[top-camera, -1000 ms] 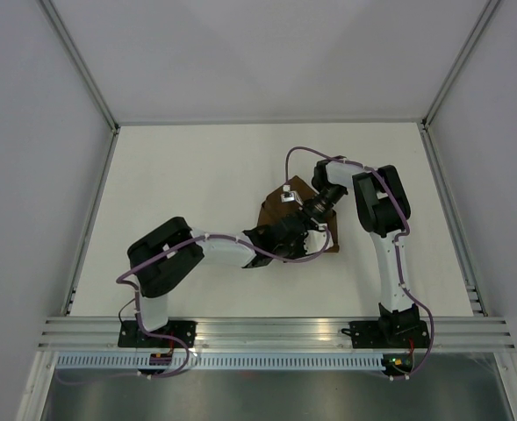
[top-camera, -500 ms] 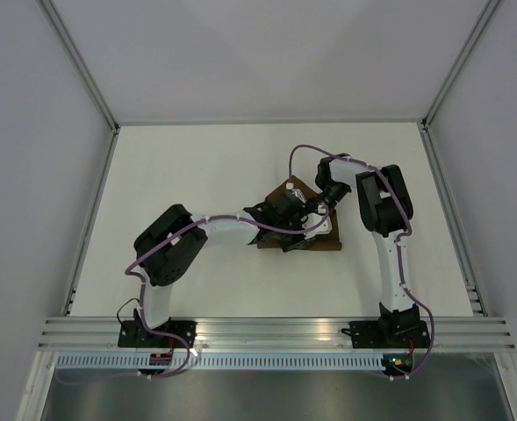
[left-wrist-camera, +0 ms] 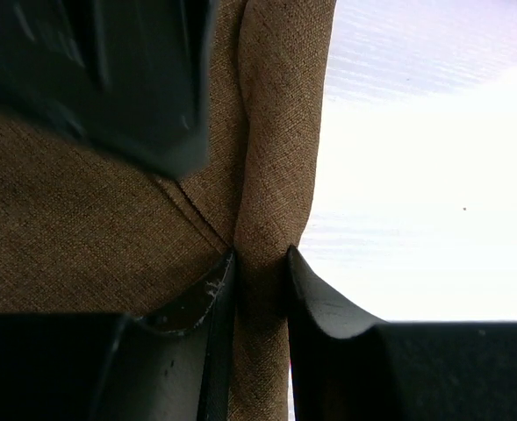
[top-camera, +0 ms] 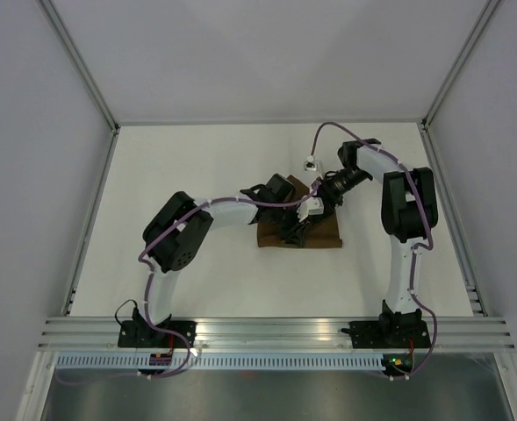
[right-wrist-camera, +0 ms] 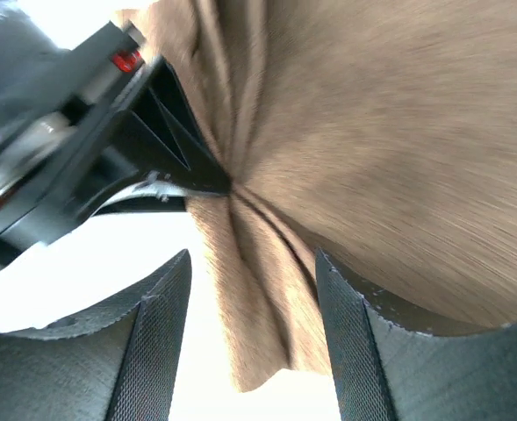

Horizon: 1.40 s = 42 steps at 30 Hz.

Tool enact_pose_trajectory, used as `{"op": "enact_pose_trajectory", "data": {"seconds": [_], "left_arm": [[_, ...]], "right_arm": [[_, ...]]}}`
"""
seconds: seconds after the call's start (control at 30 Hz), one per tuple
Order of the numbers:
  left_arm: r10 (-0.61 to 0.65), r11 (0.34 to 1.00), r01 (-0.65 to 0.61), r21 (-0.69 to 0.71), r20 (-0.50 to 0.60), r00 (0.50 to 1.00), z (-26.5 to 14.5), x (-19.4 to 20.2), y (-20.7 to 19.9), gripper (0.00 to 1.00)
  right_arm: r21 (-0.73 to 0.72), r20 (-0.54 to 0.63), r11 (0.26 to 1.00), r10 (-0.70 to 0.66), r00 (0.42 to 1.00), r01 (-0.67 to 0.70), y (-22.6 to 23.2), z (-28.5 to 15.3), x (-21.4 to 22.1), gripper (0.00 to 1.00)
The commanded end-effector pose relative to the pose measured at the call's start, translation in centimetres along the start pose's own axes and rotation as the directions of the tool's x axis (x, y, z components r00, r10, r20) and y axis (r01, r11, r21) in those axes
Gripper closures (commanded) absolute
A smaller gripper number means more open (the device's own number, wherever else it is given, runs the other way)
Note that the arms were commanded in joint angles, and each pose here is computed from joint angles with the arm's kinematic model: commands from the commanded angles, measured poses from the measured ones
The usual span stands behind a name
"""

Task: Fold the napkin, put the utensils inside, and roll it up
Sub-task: Roll the napkin at the center of the board.

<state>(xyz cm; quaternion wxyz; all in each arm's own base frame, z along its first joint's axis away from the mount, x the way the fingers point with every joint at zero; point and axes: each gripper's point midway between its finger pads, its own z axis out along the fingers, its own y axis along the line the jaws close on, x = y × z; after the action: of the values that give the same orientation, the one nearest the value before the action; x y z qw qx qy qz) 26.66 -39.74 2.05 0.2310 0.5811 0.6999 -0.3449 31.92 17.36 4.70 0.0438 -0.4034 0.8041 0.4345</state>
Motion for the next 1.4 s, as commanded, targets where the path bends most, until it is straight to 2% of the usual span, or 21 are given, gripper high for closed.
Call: {"op": "enact_pose_trajectory", "data": {"seconds": [0.0,0.03,0.1,0.13,0.2,0.23,0.3,0.33,0.37,0.4,0.43,0.47,0.53,0.57,0.63,0.8,1.0,1.17,1.2,1.23,1.37], "left_arm": [[-0.217,0.963,0.238,0.124,-0.166,0.962,0.7,6.0,-2.2,0.98],[-0.232,0.959,0.253,0.128,-0.158,0.96,0.6,5.5,-1.5,0.98],[-0.278,0.936,0.31,0.17,-0.184,0.943,0.9,6.1,-1.7,0.98],[-0.3,0.927,0.332,0.175,-0.186,0.936,0.5,5.7,-1.2,0.98],[-0.336,0.903,0.374,0.211,-0.194,0.922,0.8,6.1,-1.3,0.98],[-0.357,0.892,0.396,0.218,-0.198,0.913,0.5,5.7,-1.1,0.98],[-0.384,0.871,0.426,0.245,-0.203,0.901,0.8,5.6,-0.9,0.98],[-0.403,0.861,0.446,0.245,-0.208,0.891,0.8,5.7,-0.7,0.98],[-0.425,0.845,0.473,0.25,-0.224,0.877,0.8,6.0,-0.8,0.98],[-0.439,0.829,0.489,0.27,-0.226,0.87,1.1,5.8,-0.7,0.98],[-0.454,0.818,0.505,0.276,-0.23,0.861,1.0,5.7,-0.7,0.98],[-0.467,0.803,0.524,0.283,-0.246,0.849,1.0,5.8,-0.9,0.98],[-0.48,0.788,0.538,0.299,-0.249,0.841,1.2,5.5,-0.8,0.98],[-0.485,0.783,0.544,0.301,-0.251,0.838,1.3,5.5,-0.8,0.98],[-0.493,0.772,0.552,0.315,-0.251,0.833,1.4,5.2,-0.9,0.98],[-0.507,0.759,0.566,0.322,-0.253,0.824,1.5,5.1,-0.9,0.98],[-0.512,0.758,0.572,0.314,-0.256,0.82,1.5,5.2,-0.8,0.98],[-0.507,0.761,0.565,0.319,-0.25,0.825,1.3,4.8,-0.8,0.97],[-0.505,0.764,0.562,0.317,-0.249,0.826,1.2,4.8,-0.9,0.96],[-0.503,0.765,0.561,0.316,-0.249,0.827,1.2,4.8,-0.9,0.94],[-0.49,0.783,0.539,0.31,-0.227,0.842,0.7,4.0,-0.5,0.76]], "right_arm": [[0.098,0.16,0.992,-0.092,0.983,0.077,0.5,-3.7,-3.7,0.36],[0.144,0.198,0.982,-0.15,0.969,0.122,0.6,-4.8,-4.8,0.36],[0.184,0.214,0.977,-0.148,0.966,0.109,0.5,-5.3,-3.9,0.36],[0.266,0.239,0.947,-0.245,0.94,0.18,0.8,-6.6,-5.2,0.36],[0.322,0.232,0.932,-0.249,0.94,0.167,0.7,-6.2,-3.7,0.36],[0.415,0.247,0.879,-0.359,0.9,0.237,1.2,-7.7,-5.1,0.35],[0.483,0.201,0.842,-0.373,0.906,0.239,0.8,-6.7,-3.0,0.35],[0.563,0.191,0.774,-0.463,0.865,0.29,1.4,-7.9,-4.1,0.35],[0.583,0.141,0.759,-0.448,0.883,0.292,1.0,-6.3,-2.0,0.35],[0.613,0.111,0.725,-0.472,0.875,0.313,1.1,-6.0,-1.7,0.35],[0.667,0.087,0.654,-0.544,0.834,0.357,1.8,-6.7,-2.6,0.35],[0.677,0.021,0.631,-0.532,0.847,0.379,1.7,-4.7,-0.7,0.34],[0.72,-0.019,0.543,-0.606,0.795,0.431,2.8,-4.2,-1.4,0.32],[0.697,-0.052,0.542,-0.615,0.787,0.469,3.4,-2.2,-0.5,0.31],[0.718,-0.095,0.495,-0.628,0.773,0.49,3.4,-1.5,-0.4,0.31],[0.69,-0.182,0.45,-0.65,0.738,0.567,3.8,2.1,0.6,0.31],[0.649,-0.257,0.441,-0.639,0.725,0.62,3.4,4.7,1.6,0.34],[0.631,-0.277,0.456,-0.623,0.732,0.627,3.1,5.4,2.3,0.48],[0.629,-0.28,0.46,-0.617,0.735,0.626,3.0,5.5,2.5,0.52],[0.626,-0.282,0.464,-0.614,0.737,0.627,3.0,5.6,2.8,0.61],[0.603,-0.286,0.491,-0.602,0.745,0.628,3.2,5.8,3.2,0.73]]}}
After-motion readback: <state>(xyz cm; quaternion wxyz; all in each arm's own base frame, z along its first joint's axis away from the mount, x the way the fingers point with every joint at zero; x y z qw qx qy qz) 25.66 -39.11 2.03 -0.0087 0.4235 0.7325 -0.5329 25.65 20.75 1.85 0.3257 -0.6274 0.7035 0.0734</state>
